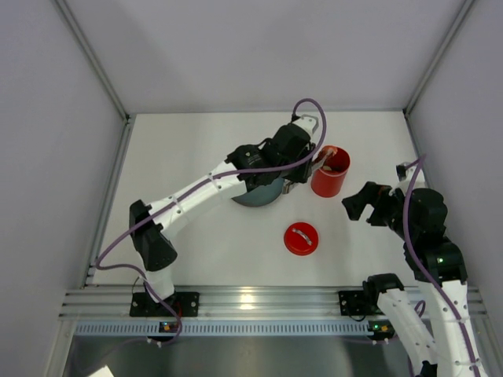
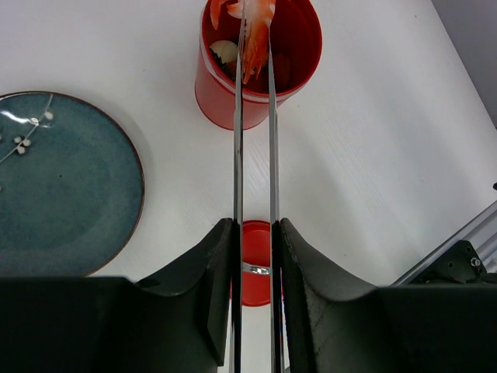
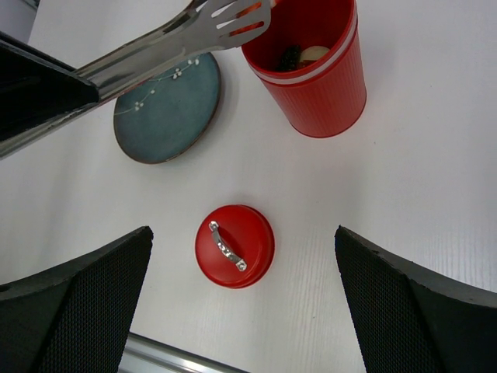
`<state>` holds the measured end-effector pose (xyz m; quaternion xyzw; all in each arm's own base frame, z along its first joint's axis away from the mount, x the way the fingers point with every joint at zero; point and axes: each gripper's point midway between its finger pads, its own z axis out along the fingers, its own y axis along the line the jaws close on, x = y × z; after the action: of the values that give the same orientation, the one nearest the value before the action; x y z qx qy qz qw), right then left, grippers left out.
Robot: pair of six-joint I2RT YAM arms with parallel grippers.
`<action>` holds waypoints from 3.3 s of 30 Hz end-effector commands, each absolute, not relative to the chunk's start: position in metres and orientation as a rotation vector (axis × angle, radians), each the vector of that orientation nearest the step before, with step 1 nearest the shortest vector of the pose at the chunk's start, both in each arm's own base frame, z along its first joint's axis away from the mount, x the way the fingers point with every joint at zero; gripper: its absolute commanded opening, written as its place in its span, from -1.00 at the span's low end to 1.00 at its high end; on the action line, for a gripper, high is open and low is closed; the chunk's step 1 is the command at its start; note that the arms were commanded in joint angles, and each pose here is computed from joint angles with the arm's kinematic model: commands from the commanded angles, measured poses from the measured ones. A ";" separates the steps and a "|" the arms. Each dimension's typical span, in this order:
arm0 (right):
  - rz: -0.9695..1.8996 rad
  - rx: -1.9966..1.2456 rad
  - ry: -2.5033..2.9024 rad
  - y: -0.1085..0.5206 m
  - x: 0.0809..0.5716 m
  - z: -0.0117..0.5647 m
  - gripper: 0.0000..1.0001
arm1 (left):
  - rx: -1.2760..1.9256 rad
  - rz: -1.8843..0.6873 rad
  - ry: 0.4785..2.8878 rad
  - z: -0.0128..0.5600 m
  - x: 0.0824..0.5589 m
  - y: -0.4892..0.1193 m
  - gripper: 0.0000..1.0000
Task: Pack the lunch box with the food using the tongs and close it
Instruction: Place the fake food in the packing box, then place the clamp at the center of the board.
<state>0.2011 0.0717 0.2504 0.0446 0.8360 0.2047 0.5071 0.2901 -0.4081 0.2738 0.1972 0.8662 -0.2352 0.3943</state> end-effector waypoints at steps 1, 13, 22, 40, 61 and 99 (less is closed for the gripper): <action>0.462 0.104 1.969 0.066 0.200 0.271 0.99 | 0.487 -0.699 2.075 0.311 0.296 -0.429 -0.58; 0.462 0.102 1.972 0.066 0.200 0.271 0.99 | 0.502 -0.659 2.107 0.293 0.303 -0.436 -0.41; 0.466 0.102 1.972 0.067 0.200 0.270 0.99 | 0.516 -0.646 2.128 0.286 0.303 -0.437 -0.25; 0.464 0.104 1.978 0.066 0.199 0.265 0.99 | 0.474 -0.635 2.078 0.305 0.304 -0.425 -0.11; 0.533 0.081 1.986 0.078 0.205 0.262 0.99 | -0.686 -0.121 2.048 0.211 0.348 -0.069 -0.05; 0.556 -0.022 2.207 0.131 0.241 0.160 0.84 | -0.768 -0.332 2.118 0.128 0.334 -0.087 0.50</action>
<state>0.2231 0.1224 0.1586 -0.0139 0.8906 0.2351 0.3892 0.3179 -0.0809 0.0844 -0.3143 0.8647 -0.0996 0.3789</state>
